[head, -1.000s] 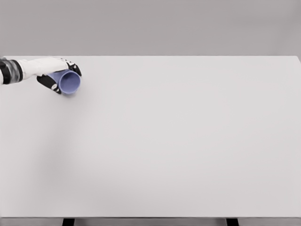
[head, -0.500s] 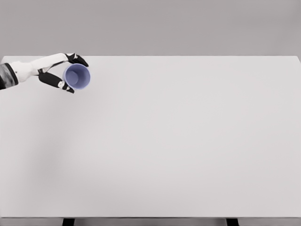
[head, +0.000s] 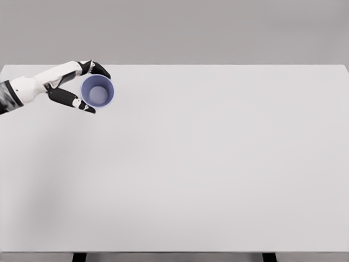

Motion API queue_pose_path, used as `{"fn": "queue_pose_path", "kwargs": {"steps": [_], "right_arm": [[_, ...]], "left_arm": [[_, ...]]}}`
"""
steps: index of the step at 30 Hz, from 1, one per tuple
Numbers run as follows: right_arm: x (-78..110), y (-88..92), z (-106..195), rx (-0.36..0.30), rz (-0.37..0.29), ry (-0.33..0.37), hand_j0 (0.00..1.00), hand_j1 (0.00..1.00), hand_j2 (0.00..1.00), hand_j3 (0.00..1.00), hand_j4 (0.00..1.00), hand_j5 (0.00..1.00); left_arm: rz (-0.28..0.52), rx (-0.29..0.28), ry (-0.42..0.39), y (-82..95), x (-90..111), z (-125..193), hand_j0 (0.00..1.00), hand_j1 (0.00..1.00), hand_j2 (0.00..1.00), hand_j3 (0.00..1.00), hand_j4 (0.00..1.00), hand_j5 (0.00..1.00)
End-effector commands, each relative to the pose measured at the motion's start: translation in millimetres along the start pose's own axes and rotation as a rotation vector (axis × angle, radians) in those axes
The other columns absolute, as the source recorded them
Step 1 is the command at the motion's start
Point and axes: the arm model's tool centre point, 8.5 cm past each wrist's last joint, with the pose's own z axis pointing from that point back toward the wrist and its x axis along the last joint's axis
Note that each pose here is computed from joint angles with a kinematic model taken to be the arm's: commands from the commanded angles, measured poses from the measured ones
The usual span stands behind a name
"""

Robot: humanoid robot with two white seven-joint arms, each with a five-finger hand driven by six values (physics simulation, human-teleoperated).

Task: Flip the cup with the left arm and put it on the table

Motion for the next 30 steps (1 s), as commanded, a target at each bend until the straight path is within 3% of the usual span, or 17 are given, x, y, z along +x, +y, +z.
{"fn": "queue_pose_path", "kwargs": {"steps": [1,2,3,5,9,16,18,23,30], "right_arm": [[0.0,0.0,0.0,0.000,0.000,0.000,1.00,1.00,1.00,1.00,1.00,1.00],[1.1,0.0,0.0,0.000,0.000,-0.003,1.00,1.00,1.00,1.00,1.00,1.00],[0.0,0.0,0.0,0.000,0.000,0.000,1.00,1.00,1.00,1.00,1.00,1.00],[0.1,0.0,0.0,0.000,0.000,-0.001,1.00,1.00,1.00,1.00,1.00,1.00],[0.1,0.0,0.0,0.000,0.000,-0.001,1.00,1.00,1.00,1.00,1.00,1.00],[0.0,0.0,0.0,0.000,0.000,0.000,1.00,1.00,1.00,1.00,1.00,1.00],[1.0,0.0,0.0,0.000,0.000,-0.001,1.00,1.00,1.00,1.00,1.00,1.00],[1.0,0.0,0.0,0.000,0.000,-0.001,1.00,1.00,1.00,1.00,1.00,1.00],[0.1,0.0,0.0,0.000,0.000,-0.001,1.00,1.00,1.00,1.00,1.00,1.00]], "left_arm": [[0.028,0.025,-0.059,4.7,13.8,-1.9,0.49,0.49,0.49,0.49,0.49,0.49],[0.069,0.053,-0.094,6.2,16.7,-5.8,0.49,0.49,0.49,0.49,0.49,0.49],[0.124,0.071,-0.092,7.7,16.5,-9.6,0.49,0.49,0.49,0.49,0.49,0.49],[0.161,0.079,-0.072,10.3,16.2,-14.9,0.49,0.49,0.49,0.49,0.49,0.49],[0.284,0.064,-0.031,-2.1,11.2,-44.6,0.49,0.49,0.49,0.49,0.49,0.49],[0.386,0.051,-0.010,-12.9,7.9,-62.7,0.50,0.50,0.50,0.50,0.50,0.50],[0.457,0.042,0.002,-21.8,5.3,-76.6,0.51,0.51,0.51,0.51,0.51,0.51],[0.503,0.051,0.027,-33.0,-9.2,-84.4,0.51,0.51,0.51,0.51,0.51,0.51],[0.532,0.047,0.039,-41.7,-14.8,-92.0,0.53,0.53,0.53,0.53,0.53,0.53]]}}
